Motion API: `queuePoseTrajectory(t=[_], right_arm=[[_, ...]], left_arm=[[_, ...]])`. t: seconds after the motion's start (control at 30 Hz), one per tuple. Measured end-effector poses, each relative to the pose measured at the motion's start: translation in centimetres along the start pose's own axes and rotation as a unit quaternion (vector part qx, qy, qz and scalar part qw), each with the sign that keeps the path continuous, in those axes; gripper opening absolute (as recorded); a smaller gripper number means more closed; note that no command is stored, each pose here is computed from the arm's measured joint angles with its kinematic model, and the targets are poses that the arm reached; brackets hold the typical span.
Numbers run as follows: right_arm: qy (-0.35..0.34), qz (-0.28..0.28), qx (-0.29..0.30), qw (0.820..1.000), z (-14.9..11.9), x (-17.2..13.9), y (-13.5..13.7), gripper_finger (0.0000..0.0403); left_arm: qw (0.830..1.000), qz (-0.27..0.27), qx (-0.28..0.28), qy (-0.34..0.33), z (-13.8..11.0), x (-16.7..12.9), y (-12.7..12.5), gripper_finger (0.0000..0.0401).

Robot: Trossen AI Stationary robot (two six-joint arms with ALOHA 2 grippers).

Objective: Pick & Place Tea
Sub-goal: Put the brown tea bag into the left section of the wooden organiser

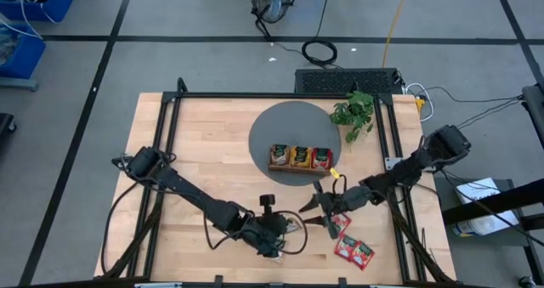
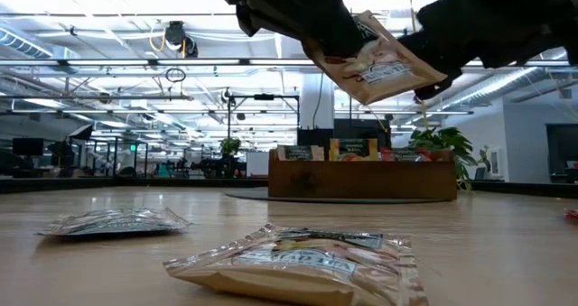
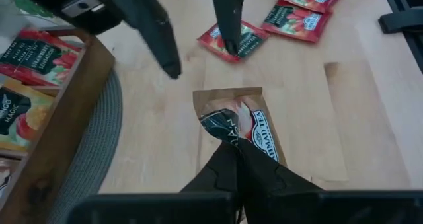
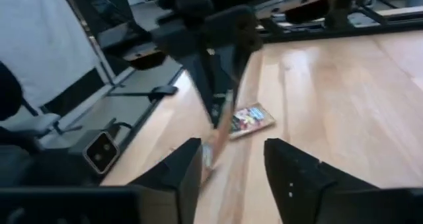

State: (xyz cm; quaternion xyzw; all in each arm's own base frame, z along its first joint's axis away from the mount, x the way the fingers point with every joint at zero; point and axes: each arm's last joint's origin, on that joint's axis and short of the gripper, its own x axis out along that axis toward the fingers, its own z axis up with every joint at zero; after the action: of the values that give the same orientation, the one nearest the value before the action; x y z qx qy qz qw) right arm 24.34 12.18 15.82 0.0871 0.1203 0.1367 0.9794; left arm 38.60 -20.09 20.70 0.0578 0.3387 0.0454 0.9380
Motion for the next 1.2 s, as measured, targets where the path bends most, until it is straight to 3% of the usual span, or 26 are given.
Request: queuePoseTrajectory(t=[0.27,0.6,0.8,1.0,1.2], right_arm=[[-0.006,-0.030,0.039,0.999,0.4,0.3,-1.8,0.0192],[0.001,-0.010,0.043,0.999,0.8,0.6,-2.3,0.0190],[-0.002,-0.011,0.031,0.999,1.1,0.7,-2.3,0.0186],[0.020,-0.018,0.019,0.999,0.7,0.7,-2.4,0.0155],[0.037,-0.021,0.018,0.999,0.4,0.7,-2.5,0.0079]], left_arm=[[1.000,0.006,-0.004,0.000,0.1,0.3,0.5,0.0005],[1.000,0.015,-0.016,-0.001,0.5,0.9,1.7,0.0007],[1.000,-0.009,-0.018,-0.016,1.0,1.7,2.2,0.0008],[1.000,-0.018,-0.012,-0.008,0.6,3.0,2.5,0.0013],[1.000,-0.015,-0.014,-0.006,0.6,3.1,2.8,0.0005]])
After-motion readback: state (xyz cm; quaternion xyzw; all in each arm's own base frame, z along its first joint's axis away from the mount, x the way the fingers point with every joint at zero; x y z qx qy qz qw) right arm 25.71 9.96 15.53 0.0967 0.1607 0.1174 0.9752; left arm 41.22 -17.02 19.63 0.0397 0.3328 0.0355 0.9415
